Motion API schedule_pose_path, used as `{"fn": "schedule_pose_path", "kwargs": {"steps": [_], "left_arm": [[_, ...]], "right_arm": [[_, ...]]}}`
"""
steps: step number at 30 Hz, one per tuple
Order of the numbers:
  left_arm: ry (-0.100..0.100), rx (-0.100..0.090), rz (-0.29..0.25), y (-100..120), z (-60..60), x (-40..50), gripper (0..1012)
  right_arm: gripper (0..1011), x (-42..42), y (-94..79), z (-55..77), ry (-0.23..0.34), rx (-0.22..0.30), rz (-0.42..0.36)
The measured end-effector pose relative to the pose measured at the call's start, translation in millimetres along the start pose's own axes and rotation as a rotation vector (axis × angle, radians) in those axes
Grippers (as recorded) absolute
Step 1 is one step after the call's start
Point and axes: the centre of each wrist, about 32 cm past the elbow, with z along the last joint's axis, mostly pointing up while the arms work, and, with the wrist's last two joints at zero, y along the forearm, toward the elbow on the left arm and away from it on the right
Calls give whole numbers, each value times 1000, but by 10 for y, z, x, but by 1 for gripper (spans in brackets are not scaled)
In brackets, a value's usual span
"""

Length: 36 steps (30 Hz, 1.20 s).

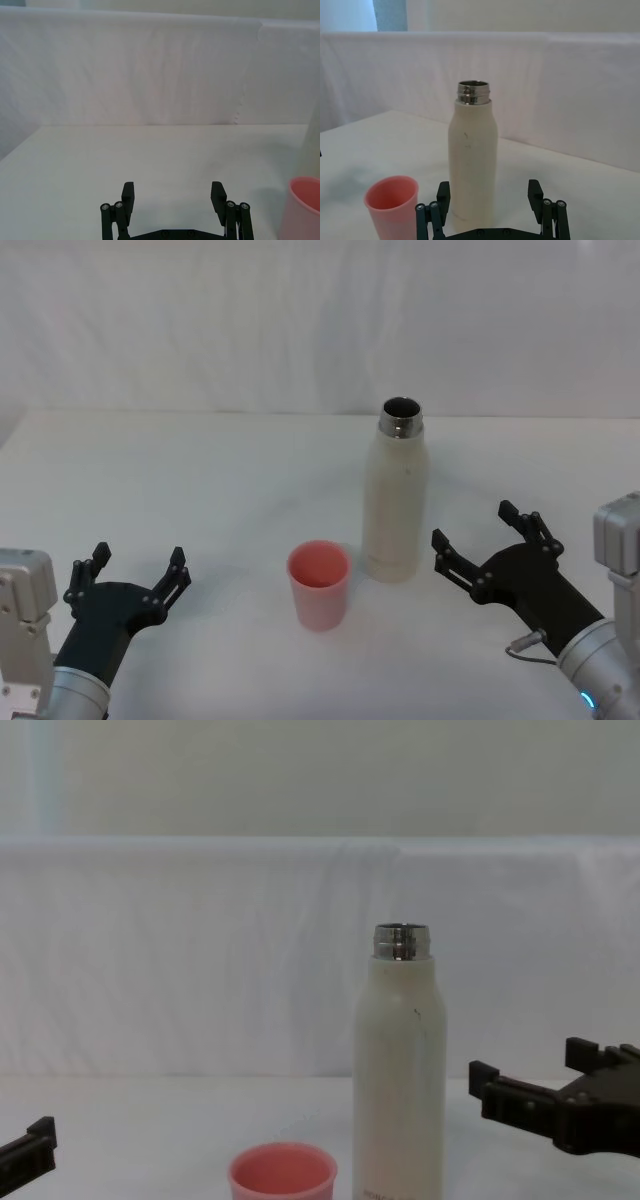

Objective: Grasp the thermos with one hand and pour water into the cup lid.

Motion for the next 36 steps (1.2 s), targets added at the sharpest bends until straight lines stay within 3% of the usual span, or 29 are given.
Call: {"fn": "schedule_pose_path", "kwargs": {"steps": [12, 36], "left_arm": [[0, 0, 0, 0, 0, 0, 1001], [0, 0, 0, 0, 0, 0, 1001]], "right_arm": [[1000, -72, 60, -24, 9, -9, 25], [1000, -52, 162, -39, 12, -6, 27]]}}
